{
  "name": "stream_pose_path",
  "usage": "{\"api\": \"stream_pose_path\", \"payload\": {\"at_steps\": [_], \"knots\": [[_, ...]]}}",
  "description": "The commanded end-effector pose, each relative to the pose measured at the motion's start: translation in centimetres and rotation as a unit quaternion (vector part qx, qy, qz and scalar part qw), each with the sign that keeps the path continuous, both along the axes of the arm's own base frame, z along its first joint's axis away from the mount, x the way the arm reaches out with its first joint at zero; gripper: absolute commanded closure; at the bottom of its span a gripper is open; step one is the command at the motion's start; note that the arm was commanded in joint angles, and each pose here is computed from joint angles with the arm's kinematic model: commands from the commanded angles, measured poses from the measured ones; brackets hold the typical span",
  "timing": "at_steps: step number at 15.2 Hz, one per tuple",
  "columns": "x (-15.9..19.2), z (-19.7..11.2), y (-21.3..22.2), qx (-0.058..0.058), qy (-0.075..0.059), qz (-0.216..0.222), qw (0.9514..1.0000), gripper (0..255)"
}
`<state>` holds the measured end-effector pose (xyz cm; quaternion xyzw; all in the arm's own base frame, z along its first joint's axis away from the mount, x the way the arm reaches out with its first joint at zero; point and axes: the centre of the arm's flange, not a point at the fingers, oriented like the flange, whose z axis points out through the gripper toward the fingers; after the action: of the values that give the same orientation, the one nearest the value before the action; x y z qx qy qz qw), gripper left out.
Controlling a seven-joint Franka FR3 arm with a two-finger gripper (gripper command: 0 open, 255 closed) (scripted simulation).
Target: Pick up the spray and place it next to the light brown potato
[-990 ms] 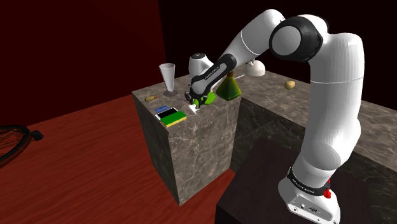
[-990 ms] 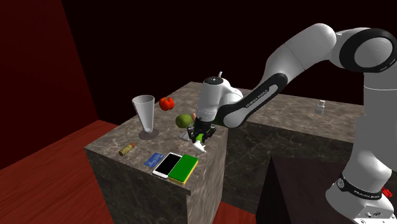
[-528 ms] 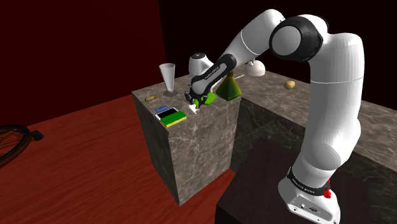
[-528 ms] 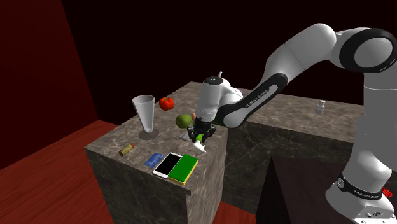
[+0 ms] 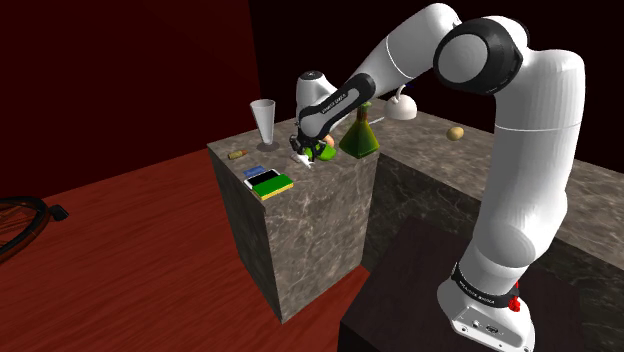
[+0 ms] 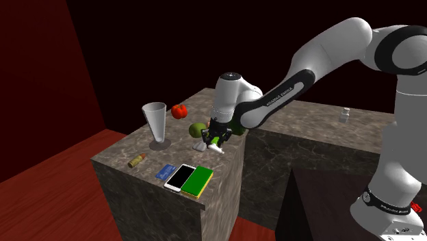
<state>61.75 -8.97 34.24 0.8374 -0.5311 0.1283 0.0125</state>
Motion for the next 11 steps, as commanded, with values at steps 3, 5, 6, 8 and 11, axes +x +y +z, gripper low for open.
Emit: {"api": "stream_pose_path", "payload": {"at_steps": [3,5,6,8,11], "knots": [[0.0,2.2,0.0,0.000,0.000,0.000,1.0000,255],[0.0,3.2,0.0,0.000,0.000,0.000,1.0000,255],[0.0,3.8,0.0,0.000,0.000,0.000,1.0000,255],[0.0,4.8,0.0,0.000,0.000,0.000,1.0000,255],[0.0,6.4,0.0,0.000,0.000,0.000,1.0000,255]]}}
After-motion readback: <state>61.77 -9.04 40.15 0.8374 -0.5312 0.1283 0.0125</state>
